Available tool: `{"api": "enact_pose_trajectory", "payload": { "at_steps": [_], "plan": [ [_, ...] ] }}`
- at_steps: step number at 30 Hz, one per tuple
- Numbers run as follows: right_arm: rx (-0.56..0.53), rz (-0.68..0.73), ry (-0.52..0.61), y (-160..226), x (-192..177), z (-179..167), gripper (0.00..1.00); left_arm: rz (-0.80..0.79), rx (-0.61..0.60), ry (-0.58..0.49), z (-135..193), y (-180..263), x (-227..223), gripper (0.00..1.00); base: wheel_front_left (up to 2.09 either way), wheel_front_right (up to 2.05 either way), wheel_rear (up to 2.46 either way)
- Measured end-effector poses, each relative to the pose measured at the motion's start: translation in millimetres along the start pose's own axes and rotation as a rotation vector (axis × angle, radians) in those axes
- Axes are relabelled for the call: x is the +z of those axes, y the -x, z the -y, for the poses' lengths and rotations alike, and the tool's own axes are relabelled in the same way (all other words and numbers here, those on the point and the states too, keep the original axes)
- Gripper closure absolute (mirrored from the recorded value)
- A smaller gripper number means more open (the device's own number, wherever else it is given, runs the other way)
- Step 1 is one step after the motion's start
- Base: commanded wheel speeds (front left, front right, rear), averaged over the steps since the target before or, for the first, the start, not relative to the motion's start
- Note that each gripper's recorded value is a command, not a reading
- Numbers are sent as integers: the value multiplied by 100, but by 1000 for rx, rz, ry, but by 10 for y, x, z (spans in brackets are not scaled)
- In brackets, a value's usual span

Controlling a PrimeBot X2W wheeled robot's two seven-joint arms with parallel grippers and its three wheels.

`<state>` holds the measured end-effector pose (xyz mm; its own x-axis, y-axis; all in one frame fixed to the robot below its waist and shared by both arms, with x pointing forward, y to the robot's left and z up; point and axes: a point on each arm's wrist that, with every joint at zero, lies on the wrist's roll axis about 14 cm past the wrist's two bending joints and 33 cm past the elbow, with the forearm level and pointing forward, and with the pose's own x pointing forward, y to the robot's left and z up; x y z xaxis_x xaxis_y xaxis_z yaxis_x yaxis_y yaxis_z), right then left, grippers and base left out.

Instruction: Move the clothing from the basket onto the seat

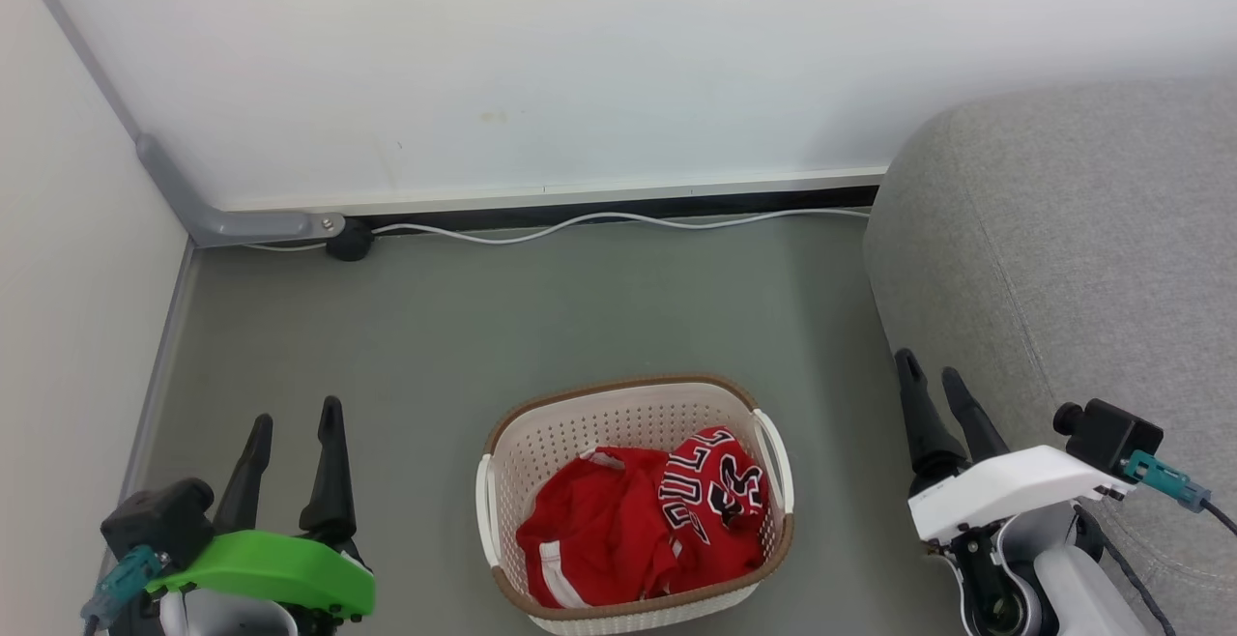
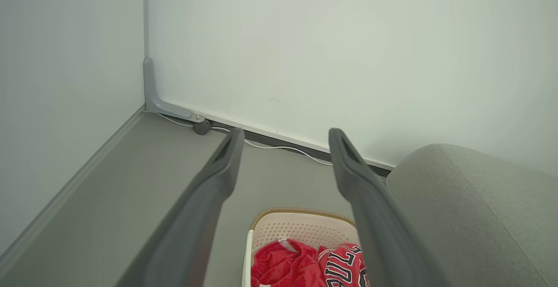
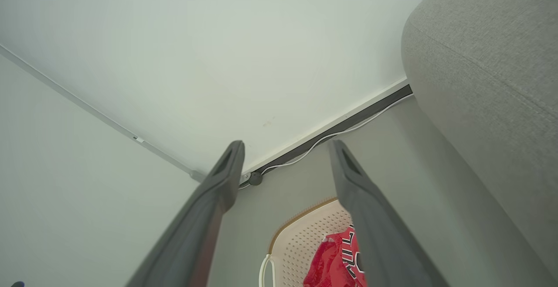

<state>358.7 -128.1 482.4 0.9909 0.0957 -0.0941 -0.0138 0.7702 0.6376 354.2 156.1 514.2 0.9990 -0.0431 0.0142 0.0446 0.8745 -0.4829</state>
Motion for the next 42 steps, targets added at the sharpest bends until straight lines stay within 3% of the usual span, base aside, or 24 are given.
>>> {"api": "enact_pose_trajectory", "payload": {
  "at_steps": [11,31,42],
  "plan": [
    [60,20,162,9,-18,-169,0,34,-26,-167,94,55,15,0,0,0,0],
    [158,78,411,40,-42,-423,0,76,-61,-363,182,161,-9,0,0,0,0],
    [161,84,439,26,-48,-423,0,76,-69,-395,194,150,-33,0,0,0,0]
  ]
}}
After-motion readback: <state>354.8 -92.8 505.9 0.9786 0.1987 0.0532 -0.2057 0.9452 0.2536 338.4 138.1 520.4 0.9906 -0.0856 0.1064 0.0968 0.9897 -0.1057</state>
